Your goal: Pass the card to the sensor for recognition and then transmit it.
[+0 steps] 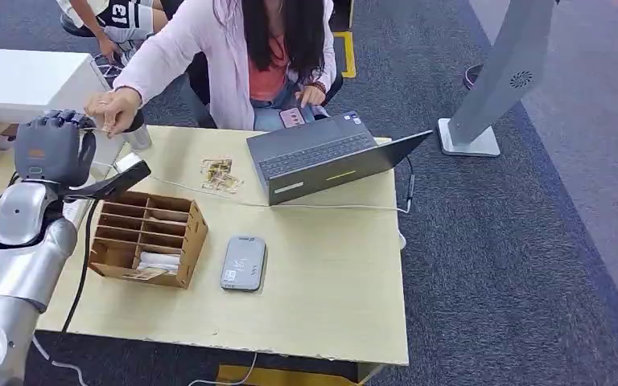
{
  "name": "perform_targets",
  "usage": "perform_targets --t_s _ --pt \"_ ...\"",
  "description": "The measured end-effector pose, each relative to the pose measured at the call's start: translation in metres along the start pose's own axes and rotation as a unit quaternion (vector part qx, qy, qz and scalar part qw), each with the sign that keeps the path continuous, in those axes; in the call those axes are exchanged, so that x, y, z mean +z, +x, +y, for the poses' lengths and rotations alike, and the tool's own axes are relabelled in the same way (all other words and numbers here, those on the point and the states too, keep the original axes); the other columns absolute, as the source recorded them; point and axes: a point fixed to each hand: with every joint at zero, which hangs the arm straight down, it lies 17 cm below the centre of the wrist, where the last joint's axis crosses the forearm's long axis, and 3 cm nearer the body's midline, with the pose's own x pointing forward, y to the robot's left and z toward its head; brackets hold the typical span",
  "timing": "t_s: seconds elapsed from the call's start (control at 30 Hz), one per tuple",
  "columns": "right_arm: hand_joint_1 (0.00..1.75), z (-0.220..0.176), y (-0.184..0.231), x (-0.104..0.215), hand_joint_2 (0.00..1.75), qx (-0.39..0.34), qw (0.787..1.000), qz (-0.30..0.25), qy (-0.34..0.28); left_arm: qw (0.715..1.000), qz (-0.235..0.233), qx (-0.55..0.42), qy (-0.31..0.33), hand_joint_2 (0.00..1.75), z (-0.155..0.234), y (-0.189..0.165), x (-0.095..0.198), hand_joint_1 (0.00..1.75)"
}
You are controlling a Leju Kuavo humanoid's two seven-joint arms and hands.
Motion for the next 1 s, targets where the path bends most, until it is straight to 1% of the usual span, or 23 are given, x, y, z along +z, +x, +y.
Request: perform_targets --t_s 0.37,0.6,0.7,0.77,1.0 --pt "0.00 0.000 0.001 0.000 1.75 0.001 1.000 -0.003 -0.001 1.000 0.002 0.002 -0.003 1.75 -0.003 -0.001 0.002 1.75" --pt "0.00 0.000 0.001 0.000 1.75 0.003 1.000 -0.003 -0.001 1.000 -0.003 -0.001 -0.008 1.75 -0.011 0.003 0.011 1.75" --pt "0.00 0.000 0.001 0.000 1.75 0.003 1.000 -0.003 -0.001 1.000 -0.018 0.011 -0.014 1.75 -0.019 0.019 0.017 1.75" --pt "0.00 -0.001 0.001 0.000 1.75 0.004 1.000 -0.003 -0.002 0.999 -0.030 0.021 -0.018 1.75 -0.025 0.040 0.022 1.75" --pt "0.00 0.001 0.002 0.000 1.75 0.006 1.000 -0.005 -0.003 0.993 -0.093 0.067 -0.028 1.75 -0.032 0.145 0.043 1.75"
